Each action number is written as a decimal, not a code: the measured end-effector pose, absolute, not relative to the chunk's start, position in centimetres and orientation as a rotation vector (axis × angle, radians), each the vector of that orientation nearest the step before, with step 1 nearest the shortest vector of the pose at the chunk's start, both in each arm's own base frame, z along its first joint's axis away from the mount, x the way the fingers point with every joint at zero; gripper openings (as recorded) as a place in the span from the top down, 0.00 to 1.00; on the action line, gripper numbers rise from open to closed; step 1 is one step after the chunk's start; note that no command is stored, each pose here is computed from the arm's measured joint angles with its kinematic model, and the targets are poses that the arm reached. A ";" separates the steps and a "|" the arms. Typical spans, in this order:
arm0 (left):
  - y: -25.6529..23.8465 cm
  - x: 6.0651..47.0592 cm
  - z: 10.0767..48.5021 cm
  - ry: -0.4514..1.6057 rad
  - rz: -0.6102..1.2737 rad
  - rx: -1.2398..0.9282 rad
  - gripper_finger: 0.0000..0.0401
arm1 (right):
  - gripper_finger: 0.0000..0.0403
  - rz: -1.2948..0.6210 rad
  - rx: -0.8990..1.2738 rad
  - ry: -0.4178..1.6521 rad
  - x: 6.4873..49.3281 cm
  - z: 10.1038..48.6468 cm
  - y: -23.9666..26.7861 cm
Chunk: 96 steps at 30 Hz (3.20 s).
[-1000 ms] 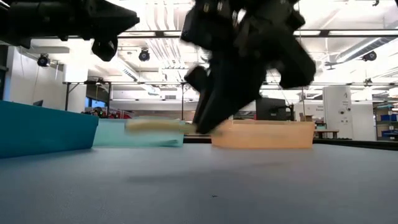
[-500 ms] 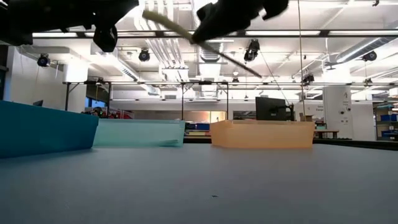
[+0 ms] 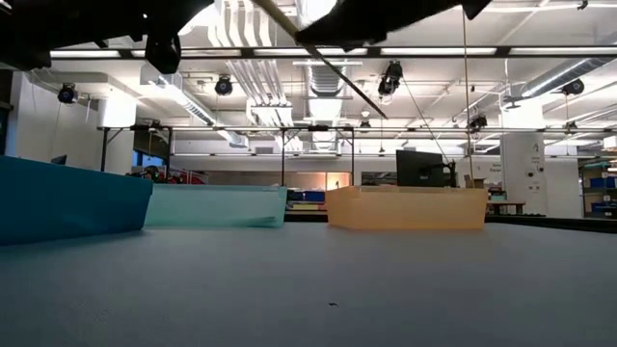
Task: Sort silverware by color (type)
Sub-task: Put the light yellow knife into the blue bin
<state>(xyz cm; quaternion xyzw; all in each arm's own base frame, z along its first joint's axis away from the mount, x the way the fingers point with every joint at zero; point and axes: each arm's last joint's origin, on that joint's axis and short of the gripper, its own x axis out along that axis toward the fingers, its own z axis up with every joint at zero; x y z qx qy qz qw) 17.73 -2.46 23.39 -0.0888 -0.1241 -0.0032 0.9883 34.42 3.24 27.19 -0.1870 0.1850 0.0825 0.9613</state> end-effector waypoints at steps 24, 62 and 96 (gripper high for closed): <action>-2.6 22.1 25.0 -0.199 0.191 -0.028 0.51 | 0.92 -0.113 -0.466 0.007 36.3 26.6 1.4; -4.0 24.4 28.1 0.105 0.400 0.021 0.94 | 0.66 -0.193 -0.445 0.110 36.8 25.5 1.2; -10.2 15.2 27.3 1.095 0.197 0.325 0.94 | 0.66 -0.193 -0.386 0.125 36.7 25.4 1.2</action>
